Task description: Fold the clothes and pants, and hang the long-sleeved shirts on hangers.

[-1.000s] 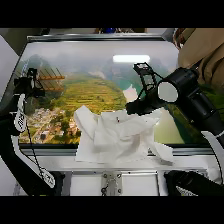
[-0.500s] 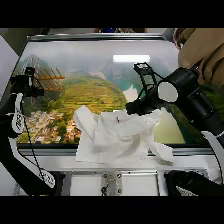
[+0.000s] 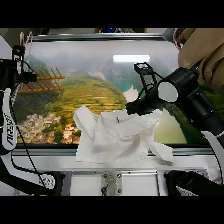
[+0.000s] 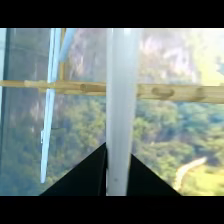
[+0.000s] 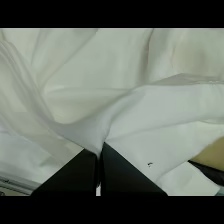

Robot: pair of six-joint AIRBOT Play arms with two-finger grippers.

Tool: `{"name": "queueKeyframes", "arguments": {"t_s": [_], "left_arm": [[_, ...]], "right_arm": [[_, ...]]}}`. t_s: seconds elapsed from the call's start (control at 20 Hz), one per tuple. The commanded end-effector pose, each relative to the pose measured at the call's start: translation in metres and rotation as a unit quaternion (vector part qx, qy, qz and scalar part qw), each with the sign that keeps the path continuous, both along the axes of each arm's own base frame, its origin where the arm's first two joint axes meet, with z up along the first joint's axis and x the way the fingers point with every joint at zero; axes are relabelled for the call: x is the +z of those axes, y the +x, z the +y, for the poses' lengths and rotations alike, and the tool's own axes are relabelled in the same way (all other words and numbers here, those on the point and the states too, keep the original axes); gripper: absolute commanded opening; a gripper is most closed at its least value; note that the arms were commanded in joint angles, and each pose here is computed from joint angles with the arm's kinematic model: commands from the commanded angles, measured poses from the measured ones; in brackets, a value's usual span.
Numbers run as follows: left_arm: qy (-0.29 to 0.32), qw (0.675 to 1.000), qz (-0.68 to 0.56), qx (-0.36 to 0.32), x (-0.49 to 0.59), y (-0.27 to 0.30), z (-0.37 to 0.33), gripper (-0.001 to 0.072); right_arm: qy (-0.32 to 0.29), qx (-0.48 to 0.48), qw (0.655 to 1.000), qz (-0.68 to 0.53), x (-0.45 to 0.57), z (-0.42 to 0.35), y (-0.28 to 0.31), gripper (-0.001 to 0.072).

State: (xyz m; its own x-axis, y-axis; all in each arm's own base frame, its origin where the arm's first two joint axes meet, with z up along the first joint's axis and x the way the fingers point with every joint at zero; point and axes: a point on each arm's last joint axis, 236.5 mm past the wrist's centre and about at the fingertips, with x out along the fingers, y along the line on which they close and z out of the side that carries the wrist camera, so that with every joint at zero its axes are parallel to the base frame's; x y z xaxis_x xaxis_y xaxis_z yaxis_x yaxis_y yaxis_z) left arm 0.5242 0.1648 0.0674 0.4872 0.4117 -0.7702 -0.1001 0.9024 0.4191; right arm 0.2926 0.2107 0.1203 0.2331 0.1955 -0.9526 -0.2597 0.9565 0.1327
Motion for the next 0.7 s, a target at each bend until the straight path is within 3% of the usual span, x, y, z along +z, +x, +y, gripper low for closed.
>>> {"name": "queueKeyframes", "arguments": {"t_s": [0.0,0.1,0.2,0.4,0.45,0.65], "left_arm": [[-0.013,0.998,0.011,-0.063,0.029,-0.012,-0.05,0.0024],[-0.052,0.987,0.049,-0.146,0.029,-0.027,-0.095,0.0025],[-0.134,0.949,0.099,-0.268,0.029,-0.059,-0.158,0.0024],[-0.263,0.805,0.157,-0.508,0.062,-0.146,-0.254,0.0024],[-0.267,0.786,0.175,-0.529,0.065,-0.163,-0.257,0.0024],[-0.235,0.788,0.211,-0.528,0.065,-0.18,-0.243,0.0024]], "right_arm": [[0.0,0.001,1.0,0.0,0.0,0.0,0.0,0.0014],[0.0,0.001,1.0,0.0,0.0,0.0,0.0,0.0014],[0.0,0.001,1.0,0.0,0.0,0.0,0.0,0.0014],[0.0,0.001,1.0,0.0,0.0,0.0,0.0,0.0014],[0.0,0.001,1.0,0.0,0.0,0.0,0.0,0.0015],[0.0,0.001,1.0,0.001,-0.001,0.0,0.0,0.0014]]}}
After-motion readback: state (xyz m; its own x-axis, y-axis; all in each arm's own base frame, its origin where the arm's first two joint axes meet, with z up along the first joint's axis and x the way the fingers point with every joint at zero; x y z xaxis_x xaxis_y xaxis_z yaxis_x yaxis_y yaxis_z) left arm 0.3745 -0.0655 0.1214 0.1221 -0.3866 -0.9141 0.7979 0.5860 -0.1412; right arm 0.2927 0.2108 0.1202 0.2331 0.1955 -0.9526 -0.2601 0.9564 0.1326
